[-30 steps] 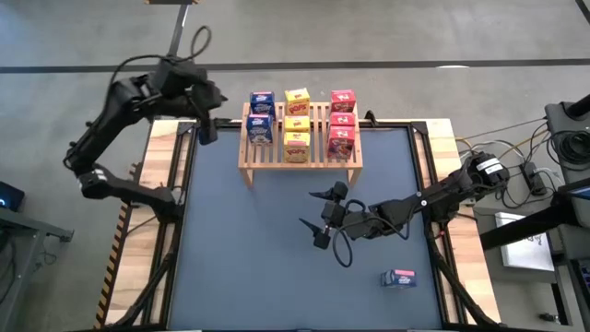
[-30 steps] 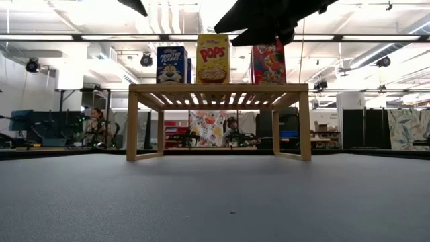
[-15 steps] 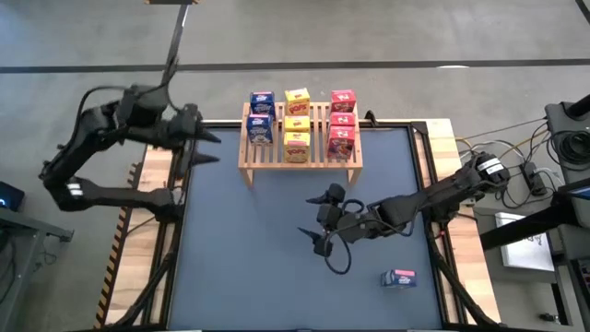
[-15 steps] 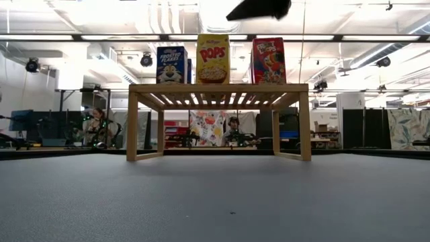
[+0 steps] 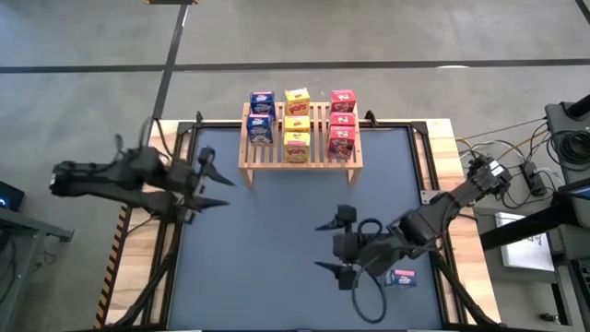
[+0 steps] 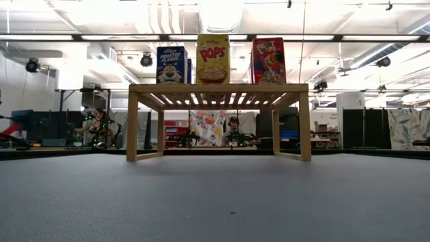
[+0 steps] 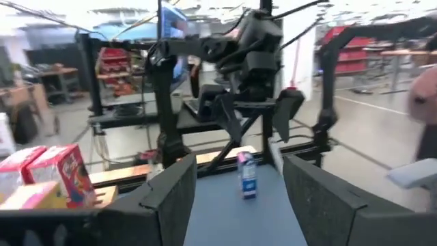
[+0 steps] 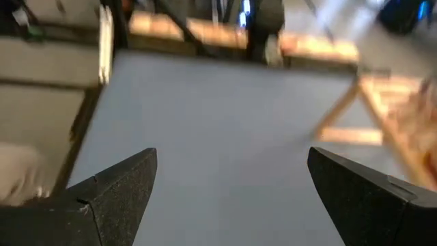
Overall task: Stack cereal on shelf
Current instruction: Put the blue cereal box on the shelf aligned with the blue cereal boxes
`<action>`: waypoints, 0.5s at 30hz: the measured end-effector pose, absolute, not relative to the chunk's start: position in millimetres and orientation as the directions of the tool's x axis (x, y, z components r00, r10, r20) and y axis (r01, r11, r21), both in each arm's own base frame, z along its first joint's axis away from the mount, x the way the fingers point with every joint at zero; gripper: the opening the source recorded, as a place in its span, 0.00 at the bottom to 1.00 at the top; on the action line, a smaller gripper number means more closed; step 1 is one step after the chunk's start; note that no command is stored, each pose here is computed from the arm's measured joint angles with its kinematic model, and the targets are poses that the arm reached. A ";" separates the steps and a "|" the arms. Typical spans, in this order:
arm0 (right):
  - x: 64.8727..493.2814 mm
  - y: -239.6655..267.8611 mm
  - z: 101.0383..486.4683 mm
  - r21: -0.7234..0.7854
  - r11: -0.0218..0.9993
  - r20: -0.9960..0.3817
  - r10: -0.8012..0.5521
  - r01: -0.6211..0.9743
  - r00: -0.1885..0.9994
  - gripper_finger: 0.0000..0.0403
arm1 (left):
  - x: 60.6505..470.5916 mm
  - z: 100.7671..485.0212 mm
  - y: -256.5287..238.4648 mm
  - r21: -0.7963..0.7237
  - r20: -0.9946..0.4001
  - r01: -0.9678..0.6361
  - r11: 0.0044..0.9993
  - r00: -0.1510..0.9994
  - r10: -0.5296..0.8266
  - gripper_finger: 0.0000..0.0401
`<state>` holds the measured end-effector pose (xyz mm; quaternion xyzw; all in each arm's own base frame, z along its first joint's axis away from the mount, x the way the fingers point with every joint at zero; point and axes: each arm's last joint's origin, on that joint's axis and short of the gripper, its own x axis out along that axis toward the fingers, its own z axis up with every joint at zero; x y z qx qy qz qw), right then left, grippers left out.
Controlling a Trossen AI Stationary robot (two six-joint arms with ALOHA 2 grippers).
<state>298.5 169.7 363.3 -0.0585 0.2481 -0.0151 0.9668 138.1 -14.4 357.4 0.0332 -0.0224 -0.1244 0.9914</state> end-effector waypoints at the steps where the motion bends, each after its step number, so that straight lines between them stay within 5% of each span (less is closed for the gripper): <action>1: 296.1 169.8 359.6 -0.104 0.994 -0.510 -0.065 0.014 0.858 0.91 | 141.8 348.0 -17.0 0.076 0.042 0.232 0.970 0.971 -0.236 0.51; 8: 278.6 182.6 368.5 0.324 0.942 -0.659 0.290 -0.086 0.694 0.91 | 162.5 298.3 -41.5 0.039 0.053 0.249 0.968 0.967 -0.251 0.51; 15: 255.8 183.7 353.9 0.341 0.936 -0.829 0.256 0.086 0.497 0.91 | 176.3 276.8 -62.6 0.037 0.051 0.184 0.982 0.981 -0.186 0.51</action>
